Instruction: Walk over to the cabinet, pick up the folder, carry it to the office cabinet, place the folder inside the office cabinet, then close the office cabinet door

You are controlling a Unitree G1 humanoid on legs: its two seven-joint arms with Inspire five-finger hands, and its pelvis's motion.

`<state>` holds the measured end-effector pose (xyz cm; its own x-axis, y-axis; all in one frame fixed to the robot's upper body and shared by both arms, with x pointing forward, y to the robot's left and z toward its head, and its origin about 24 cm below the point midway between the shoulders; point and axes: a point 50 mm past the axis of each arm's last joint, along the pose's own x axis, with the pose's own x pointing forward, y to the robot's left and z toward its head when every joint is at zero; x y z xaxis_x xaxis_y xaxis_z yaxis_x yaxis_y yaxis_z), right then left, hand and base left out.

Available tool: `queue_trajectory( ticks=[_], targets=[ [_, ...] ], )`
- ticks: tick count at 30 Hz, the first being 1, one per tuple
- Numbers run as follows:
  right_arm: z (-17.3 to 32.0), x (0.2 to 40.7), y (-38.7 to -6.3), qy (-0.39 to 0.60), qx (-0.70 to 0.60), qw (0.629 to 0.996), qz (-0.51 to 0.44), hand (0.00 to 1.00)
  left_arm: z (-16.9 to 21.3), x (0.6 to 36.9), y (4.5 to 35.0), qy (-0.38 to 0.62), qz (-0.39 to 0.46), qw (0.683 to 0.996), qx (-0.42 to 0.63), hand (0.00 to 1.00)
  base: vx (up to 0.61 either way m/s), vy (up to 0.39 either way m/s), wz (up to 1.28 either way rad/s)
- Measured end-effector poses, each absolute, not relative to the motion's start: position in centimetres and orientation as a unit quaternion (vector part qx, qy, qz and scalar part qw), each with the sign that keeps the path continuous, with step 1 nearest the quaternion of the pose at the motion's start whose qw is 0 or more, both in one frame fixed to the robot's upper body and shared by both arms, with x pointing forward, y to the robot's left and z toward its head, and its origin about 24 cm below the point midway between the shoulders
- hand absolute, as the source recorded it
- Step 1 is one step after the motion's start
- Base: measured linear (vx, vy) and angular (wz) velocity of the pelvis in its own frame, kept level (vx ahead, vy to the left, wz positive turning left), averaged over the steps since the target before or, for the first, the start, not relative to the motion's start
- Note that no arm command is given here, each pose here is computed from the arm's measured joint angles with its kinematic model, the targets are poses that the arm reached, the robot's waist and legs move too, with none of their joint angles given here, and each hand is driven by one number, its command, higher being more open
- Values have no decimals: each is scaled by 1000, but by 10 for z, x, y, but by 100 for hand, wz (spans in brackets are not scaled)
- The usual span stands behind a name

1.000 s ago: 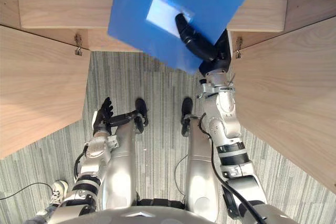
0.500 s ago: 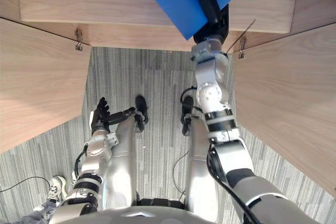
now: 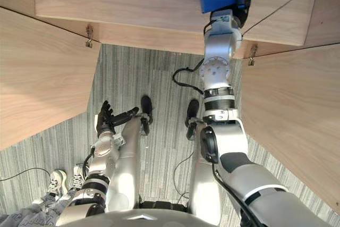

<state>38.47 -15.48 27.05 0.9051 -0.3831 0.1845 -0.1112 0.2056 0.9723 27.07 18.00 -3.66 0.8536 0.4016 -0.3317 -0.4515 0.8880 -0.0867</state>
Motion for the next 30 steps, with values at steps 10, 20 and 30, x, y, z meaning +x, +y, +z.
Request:
queue_trajectory(
  ticks=[10,20,30],
  targets=[
    [276,383,-166,-208,644,727,-118,100,-35,277,161,160,206,960,-98,100,9,0,3],
    [306,382,-157,-230,612,753,-77,100,-35,277,157,161,201,961,-103,100,0,0,0],
    [313,392,-127,-222,457,861,-4,100,-36,277,158,162,200,960,-108,100,0,0,0]
  ],
)
